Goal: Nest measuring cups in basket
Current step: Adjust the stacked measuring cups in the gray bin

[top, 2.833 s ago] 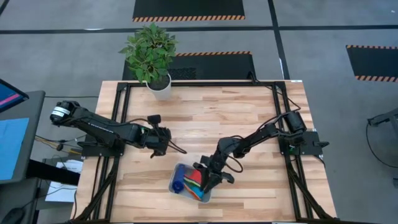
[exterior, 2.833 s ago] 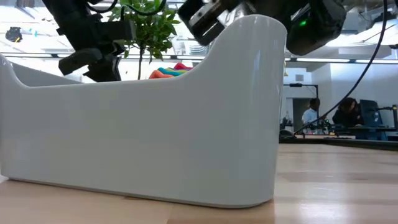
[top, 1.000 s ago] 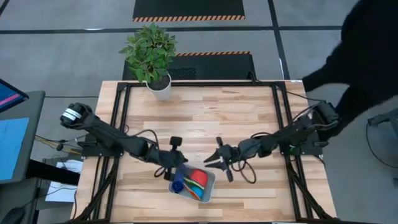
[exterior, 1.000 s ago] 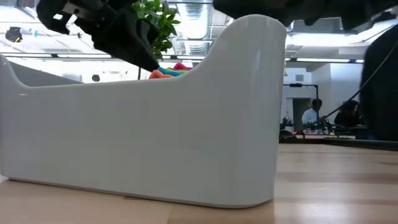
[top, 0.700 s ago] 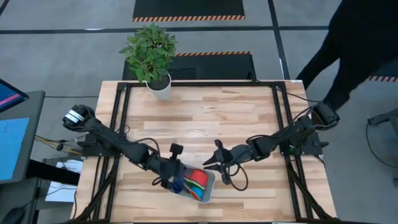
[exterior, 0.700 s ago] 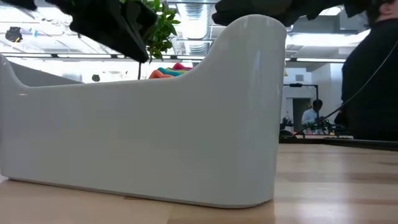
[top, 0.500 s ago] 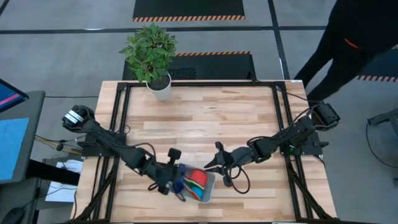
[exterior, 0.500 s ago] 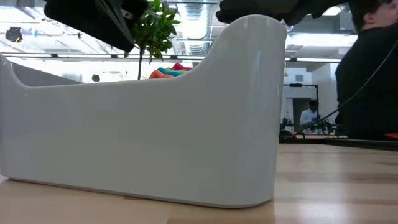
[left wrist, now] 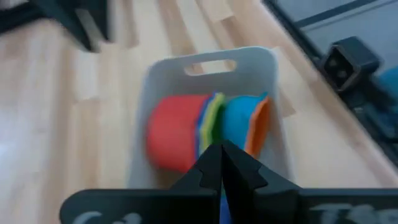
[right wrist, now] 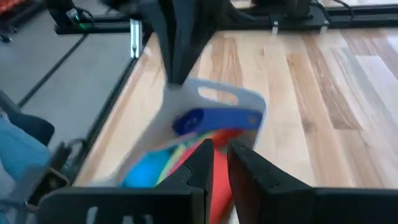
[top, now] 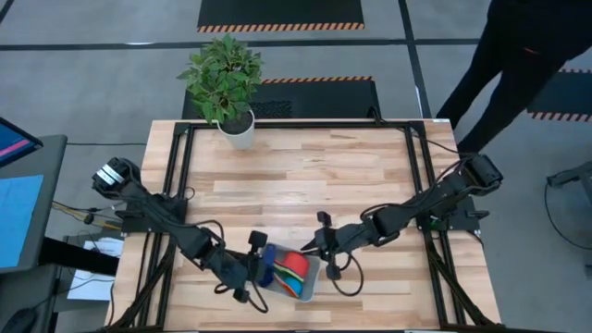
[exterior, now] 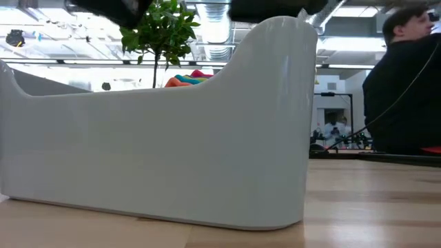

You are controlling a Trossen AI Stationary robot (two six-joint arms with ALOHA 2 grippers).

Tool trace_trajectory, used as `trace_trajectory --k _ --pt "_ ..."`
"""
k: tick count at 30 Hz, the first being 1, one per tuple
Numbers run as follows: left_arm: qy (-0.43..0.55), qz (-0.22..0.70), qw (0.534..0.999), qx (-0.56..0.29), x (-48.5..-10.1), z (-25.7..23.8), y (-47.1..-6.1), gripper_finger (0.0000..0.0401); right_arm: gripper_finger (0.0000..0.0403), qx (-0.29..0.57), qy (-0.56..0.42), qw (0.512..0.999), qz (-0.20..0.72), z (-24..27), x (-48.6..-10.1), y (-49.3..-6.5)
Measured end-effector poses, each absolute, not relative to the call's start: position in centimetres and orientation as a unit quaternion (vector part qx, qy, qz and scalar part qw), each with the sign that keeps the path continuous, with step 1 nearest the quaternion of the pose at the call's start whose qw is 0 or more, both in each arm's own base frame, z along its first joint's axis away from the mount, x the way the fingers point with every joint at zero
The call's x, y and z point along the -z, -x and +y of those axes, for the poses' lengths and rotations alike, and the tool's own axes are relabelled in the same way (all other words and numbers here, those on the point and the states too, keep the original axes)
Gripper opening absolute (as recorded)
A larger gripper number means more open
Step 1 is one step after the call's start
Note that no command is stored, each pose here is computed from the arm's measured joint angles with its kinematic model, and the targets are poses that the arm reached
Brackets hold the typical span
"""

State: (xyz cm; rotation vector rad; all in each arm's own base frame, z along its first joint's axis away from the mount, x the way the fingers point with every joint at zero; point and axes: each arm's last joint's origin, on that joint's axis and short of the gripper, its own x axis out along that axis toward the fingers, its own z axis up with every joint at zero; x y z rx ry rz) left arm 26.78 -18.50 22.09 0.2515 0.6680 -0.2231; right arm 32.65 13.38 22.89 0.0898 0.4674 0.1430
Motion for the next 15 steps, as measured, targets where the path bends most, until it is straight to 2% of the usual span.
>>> trace_trajectory --k 3,8,15 --pt "-0.111 0.338 0.925 0.135 -20.9 -19.1 -27.2 0.0 0.0069 -0.063 -0.03 0.957 0.283 13.6 -21.8 -33.0" --pt "-0.108 0.343 0.921 0.152 -18.7 -20.0 -28.3 0.0 0.0069 -0.07 -0.025 0.951 0.301 14.3 -21.1 -34.8" --pt "-0.083 0.328 0.923 0.184 -18.2 -20.6 -28.9 0.0 0.0069 -0.071 -0.019 0.94 0.333 14.8 -20.2 -36.5"
